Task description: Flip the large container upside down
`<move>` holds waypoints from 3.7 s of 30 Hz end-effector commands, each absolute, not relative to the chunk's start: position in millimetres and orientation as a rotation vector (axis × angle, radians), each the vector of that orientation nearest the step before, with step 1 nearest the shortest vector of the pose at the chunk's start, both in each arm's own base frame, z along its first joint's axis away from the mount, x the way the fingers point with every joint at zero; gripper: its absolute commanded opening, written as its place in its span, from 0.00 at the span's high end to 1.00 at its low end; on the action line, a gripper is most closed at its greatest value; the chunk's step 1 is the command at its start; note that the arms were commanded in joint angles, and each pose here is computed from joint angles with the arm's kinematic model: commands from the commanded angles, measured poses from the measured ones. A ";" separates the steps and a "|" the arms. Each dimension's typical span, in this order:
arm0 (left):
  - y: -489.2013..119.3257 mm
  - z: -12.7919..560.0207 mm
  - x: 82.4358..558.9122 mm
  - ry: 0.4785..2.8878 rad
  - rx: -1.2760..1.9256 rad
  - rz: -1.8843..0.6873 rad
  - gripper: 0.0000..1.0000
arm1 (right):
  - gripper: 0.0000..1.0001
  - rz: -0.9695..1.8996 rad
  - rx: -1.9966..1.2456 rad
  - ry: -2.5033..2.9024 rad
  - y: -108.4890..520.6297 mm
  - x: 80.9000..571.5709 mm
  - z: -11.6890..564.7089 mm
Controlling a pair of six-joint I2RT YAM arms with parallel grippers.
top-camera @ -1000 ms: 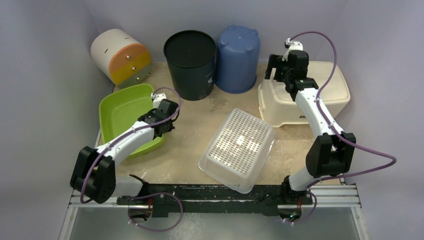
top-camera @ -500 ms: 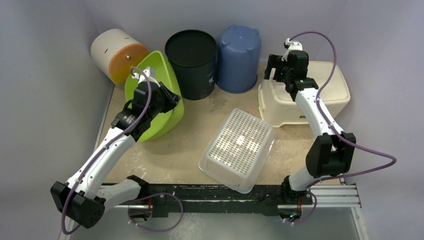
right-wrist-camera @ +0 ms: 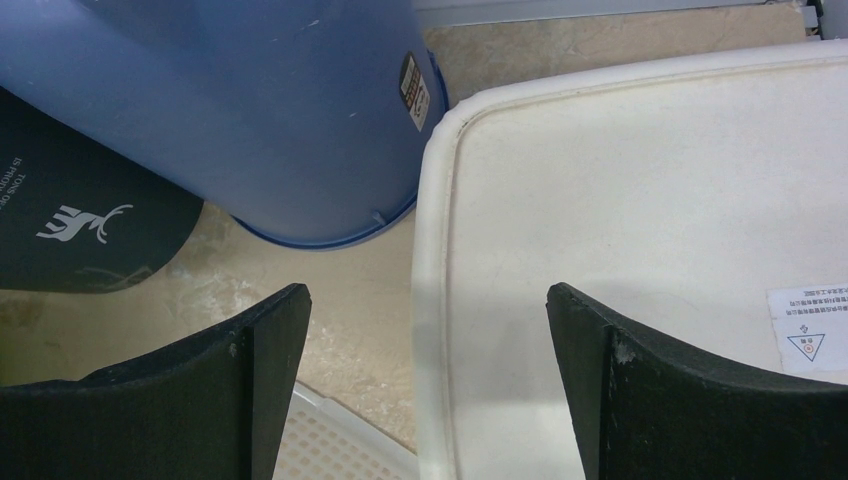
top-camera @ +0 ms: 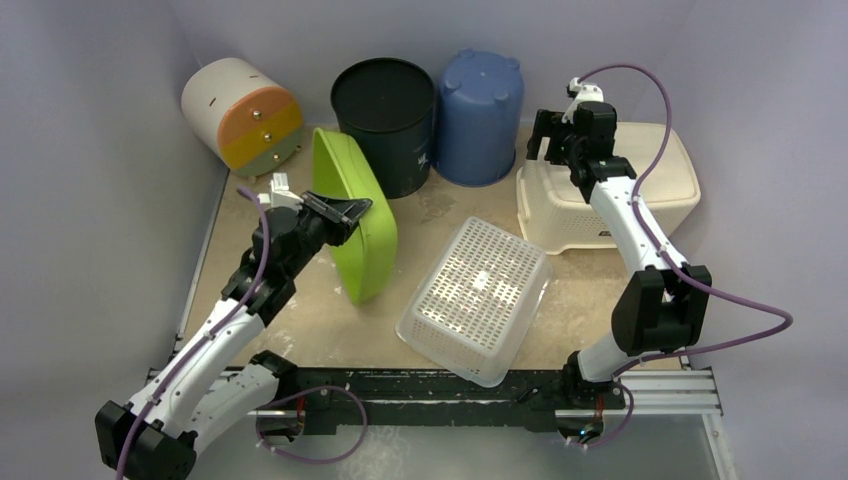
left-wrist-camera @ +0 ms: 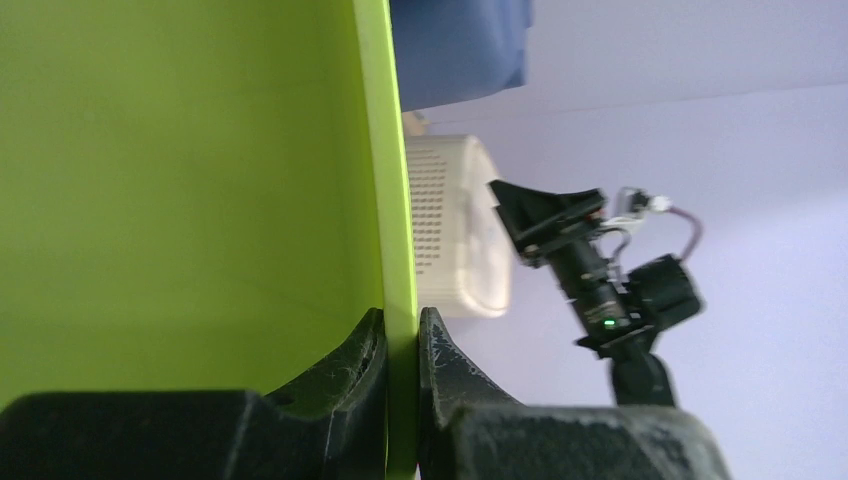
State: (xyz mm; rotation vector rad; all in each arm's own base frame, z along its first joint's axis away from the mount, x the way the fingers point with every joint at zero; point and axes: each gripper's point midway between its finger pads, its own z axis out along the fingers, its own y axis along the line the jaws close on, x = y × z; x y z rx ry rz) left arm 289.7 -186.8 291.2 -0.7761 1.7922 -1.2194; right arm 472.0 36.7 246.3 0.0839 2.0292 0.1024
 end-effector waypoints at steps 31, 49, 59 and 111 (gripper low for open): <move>-60.2 149.0 230.2 1.708 -1.481 -0.626 1.00 | 0.10 0.158 0.087 1.965 43.0 475.9 258.5; -14.2 99.6 165.5 1.994 -1.498 -0.025 0.77 | 0.11 0.205 0.100 2.001 48.4 461.2 241.7; -13.5 104.5 144.8 2.084 -1.498 0.027 0.44 | 0.11 0.232 0.101 2.010 52.0 456.8 237.6; -60.6 216.5 356.3 2.003 -0.545 0.151 0.31 | 0.00 0.467 -0.468 1.918 265.8 422.3 280.8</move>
